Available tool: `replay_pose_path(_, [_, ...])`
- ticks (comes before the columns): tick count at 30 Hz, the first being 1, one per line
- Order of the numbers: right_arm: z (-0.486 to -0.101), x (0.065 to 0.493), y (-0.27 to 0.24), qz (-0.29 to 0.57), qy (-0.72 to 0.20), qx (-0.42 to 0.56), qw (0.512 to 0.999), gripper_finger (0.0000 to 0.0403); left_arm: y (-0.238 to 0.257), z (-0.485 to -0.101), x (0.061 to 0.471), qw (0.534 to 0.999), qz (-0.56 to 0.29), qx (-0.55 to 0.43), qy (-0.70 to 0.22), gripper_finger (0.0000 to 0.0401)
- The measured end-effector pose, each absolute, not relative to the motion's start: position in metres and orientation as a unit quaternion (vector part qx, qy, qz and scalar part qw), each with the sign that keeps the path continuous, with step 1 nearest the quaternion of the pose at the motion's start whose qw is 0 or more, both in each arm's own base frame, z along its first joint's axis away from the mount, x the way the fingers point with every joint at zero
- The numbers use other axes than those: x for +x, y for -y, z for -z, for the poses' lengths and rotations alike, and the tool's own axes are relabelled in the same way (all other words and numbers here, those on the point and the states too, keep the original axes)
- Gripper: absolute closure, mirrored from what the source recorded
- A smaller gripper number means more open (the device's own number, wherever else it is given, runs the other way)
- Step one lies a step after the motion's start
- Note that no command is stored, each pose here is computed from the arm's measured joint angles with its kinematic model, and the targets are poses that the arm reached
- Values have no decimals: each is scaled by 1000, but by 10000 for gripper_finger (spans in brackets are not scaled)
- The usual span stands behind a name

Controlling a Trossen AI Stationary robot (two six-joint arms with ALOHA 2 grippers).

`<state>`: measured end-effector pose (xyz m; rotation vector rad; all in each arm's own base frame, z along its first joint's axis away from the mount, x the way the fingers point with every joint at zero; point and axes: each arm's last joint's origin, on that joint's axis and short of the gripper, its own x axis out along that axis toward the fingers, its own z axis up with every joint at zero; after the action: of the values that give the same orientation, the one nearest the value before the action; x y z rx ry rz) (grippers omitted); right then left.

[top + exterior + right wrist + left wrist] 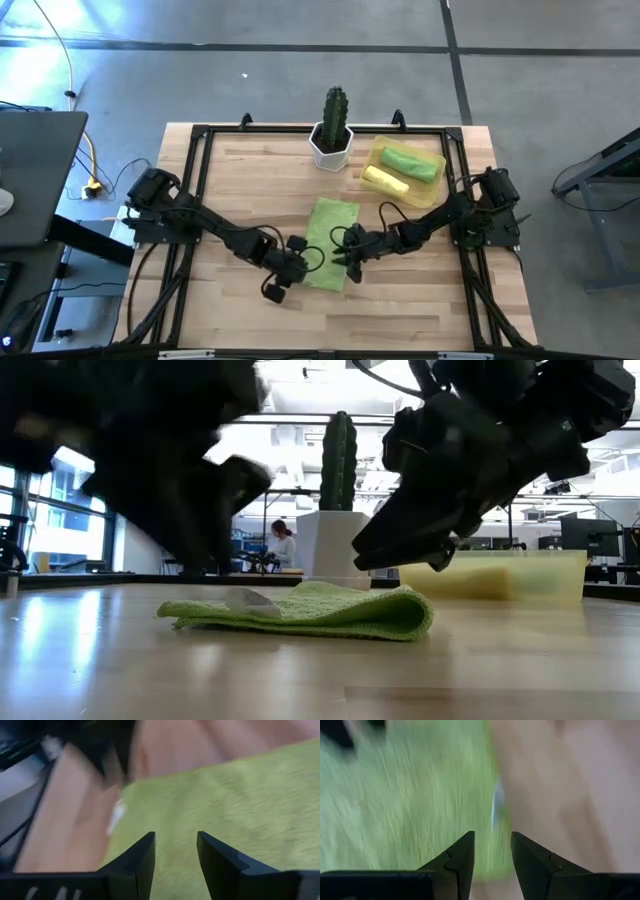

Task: Roll microfiber towels into tight, uniform cylinder then place into a basket
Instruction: Roll the light green towel

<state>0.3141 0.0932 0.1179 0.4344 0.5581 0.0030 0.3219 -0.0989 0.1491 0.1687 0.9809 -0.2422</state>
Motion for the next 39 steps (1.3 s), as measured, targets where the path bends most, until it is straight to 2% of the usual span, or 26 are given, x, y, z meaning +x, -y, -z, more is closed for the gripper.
replay_pose_path(4, [-126, 311, -106, -117, -284, 164, 938, 265, 102, -140, 323, 865, 135, 113, -470, 284])
replay_pose_path(9, [-134, 298, -141, -243, -264, -50, 932, 265, 102, -129, 323, 847, 158, 164, -480, 284])
replay_pose_path(13, [-132, 292, -157, -237, -295, -134, 916, 265, 102, -120, 328, 845, 162, 176, -478, 284])
replay_pose_path(16, [-133, 294, -158, -197, -329, -167, 909, 265, 103, -114, 332, 854, 153, 144, -476, 284])
replay_pose_path(20, [-137, 300, -160, -196, -332, -202, 900, 265, 103, -114, 333, 863, 143, 95, -475, 284])
replay_pose_path(26, [-129, 297, -159, -214, -361, -216, 882, 265, 105, -115, 335, 874, 122, 30, -470, 284])
replay_pose_path(39, [-109, 299, -161, -207, -376, -237, 872, 265, 106, -116, 338, 882, 90, -39, -460, 284])
